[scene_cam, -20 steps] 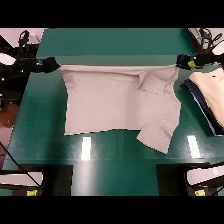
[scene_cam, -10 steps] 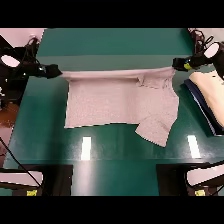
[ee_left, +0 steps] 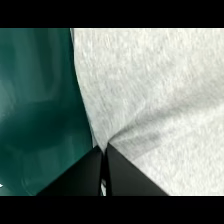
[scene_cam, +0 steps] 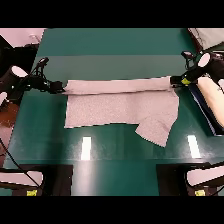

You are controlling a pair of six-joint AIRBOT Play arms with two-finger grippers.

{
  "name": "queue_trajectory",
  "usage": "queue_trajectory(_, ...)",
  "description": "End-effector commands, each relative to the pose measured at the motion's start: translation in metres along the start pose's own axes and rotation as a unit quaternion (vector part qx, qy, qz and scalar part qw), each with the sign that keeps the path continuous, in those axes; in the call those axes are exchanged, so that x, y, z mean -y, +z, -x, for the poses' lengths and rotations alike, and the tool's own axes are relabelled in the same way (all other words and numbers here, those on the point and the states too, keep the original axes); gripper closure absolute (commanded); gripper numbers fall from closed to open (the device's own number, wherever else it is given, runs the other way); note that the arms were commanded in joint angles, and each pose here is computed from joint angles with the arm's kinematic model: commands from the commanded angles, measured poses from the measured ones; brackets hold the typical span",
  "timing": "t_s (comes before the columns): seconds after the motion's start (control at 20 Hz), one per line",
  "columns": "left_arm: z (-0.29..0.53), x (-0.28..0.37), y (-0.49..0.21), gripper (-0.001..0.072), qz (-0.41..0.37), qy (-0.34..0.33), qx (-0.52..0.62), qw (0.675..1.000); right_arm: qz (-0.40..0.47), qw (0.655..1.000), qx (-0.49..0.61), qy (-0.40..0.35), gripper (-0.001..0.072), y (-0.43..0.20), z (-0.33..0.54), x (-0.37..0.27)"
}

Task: Fold the shirts.

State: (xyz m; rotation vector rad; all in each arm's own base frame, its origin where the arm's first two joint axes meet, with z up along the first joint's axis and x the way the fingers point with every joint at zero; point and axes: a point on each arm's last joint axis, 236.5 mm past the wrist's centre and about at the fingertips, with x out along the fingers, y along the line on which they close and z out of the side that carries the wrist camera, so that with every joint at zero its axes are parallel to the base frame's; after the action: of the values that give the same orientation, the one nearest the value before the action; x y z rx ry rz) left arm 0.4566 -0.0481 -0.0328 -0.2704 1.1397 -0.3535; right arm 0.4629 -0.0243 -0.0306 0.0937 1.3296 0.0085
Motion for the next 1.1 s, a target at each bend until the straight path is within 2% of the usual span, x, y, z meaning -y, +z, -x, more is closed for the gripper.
queue_trajectory(0.0, -0.003, 0.002, -0.012, 0.0683, 0.006, -0.007, -0.018, 1.000, 0.001, 1.000, -0.031, 0.002, 0.0604, -0.018, -0.005, -0.002)
queue_trajectory(0.05, -0.003, 0.003, -0.012, 0.0554, 0.007, -0.009, -0.020, 1.000, 0.003, 0.999, -0.035, 0.004, 0.0450, -0.020, -0.004, -0.005)
queue_trajectory(0.1, -0.003, 0.004, -0.013, 0.0297, 0.017, -0.010, -0.021, 1.000, 0.002, 0.999, -0.036, 0.006, 0.0357, -0.021, -0.002, -0.006)
queue_trajectory(0.15, -0.003, 0.004, -0.013, 0.0203, 0.030, -0.010, -0.021, 0.999, -0.002, 0.999, -0.035, 0.014, 0.0357, -0.021, 0.002, -0.009)
queue_trajectory(0.3, 0.008, 0.007, -0.027, 0.0209, 0.044, -0.023, -0.059, 0.997, 0.007, 0.999, -0.031, 0.017, 0.0357, -0.026, 0.027, -0.008)
queue_trajectory(0.5, 0.040, 0.010, -0.079, 0.0210, 0.074, -0.059, -0.146, 0.985, 0.002, 0.994, -0.019, 0.106, 0.0357, -0.038, 0.081, -0.030)
queue_trajectory(0.6, 0.045, 0.007, -0.111, 0.0210, 0.101, -0.055, -0.151, 0.982, -0.006, 0.992, 0.010, 0.128, 0.0357, -0.033, 0.102, -0.035)
queue_trajectory(0.85, 0.041, 0.019, -0.177, 0.0210, 0.134, -0.051, -0.160, 0.977, 0.009, 0.991, 0.044, 0.129, 0.0357, -0.030, 0.128, -0.043)
queue_trajectory(1.05, 0.031, 0.024, -0.188, 0.0210, 0.154, -0.061, -0.154, 0.974, 0.017, 0.990, 0.039, 0.132, 0.0357, -0.035, 0.133, -0.049)
